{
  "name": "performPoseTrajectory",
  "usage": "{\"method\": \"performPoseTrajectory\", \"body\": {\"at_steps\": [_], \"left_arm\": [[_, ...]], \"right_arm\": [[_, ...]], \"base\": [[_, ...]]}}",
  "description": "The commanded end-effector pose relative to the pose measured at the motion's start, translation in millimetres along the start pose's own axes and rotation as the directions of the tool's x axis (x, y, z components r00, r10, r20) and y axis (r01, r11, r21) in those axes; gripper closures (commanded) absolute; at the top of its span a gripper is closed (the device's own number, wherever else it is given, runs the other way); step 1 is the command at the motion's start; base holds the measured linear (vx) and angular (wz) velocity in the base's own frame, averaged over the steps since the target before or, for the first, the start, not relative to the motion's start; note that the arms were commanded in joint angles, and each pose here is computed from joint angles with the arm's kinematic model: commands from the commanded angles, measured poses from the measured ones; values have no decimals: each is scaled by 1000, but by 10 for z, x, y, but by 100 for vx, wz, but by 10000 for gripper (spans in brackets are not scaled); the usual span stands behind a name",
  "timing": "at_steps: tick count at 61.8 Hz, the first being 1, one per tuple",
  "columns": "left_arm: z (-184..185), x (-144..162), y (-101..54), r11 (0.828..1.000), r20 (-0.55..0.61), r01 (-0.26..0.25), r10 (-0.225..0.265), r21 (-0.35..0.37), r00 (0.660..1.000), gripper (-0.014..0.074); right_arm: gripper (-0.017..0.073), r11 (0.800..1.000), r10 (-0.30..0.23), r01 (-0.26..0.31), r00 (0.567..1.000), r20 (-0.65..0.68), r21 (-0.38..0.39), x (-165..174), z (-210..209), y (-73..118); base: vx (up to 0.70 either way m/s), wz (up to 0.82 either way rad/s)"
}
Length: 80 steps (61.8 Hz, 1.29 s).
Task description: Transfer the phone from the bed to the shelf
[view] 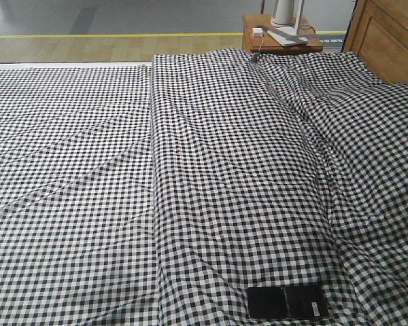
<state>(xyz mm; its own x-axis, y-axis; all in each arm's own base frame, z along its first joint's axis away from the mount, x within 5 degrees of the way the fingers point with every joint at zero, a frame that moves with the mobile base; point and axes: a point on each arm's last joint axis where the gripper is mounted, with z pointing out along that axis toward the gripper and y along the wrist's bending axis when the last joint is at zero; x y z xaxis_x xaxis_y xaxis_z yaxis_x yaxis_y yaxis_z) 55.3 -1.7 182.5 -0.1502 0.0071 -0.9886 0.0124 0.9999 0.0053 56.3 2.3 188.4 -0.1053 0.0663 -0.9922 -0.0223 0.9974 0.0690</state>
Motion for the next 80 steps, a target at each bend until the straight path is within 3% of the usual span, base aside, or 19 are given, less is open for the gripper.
{"method": "performPoseTrajectory", "body": {"at_steps": [1, 75, 80], "left_arm": [[-5, -62, 6, 1000, 72, 9, -9, -5, 997, 593], [-5, -62, 6, 1000, 72, 9, -9, -5, 997, 593], [-5, -62, 6, 1000, 72, 9, -9, -5, 997, 593]], "right_arm": [[564, 1000, -16, 16, 997, 70, 4, -44, -3, -4], [564, 1000, -16, 16, 997, 71, 4, -45, -3, -4], [564, 999, -42, 42, 996, 73, 6, -47, -3, -4]], "base": [[0, 0], [0, 0], [0, 0]]}}
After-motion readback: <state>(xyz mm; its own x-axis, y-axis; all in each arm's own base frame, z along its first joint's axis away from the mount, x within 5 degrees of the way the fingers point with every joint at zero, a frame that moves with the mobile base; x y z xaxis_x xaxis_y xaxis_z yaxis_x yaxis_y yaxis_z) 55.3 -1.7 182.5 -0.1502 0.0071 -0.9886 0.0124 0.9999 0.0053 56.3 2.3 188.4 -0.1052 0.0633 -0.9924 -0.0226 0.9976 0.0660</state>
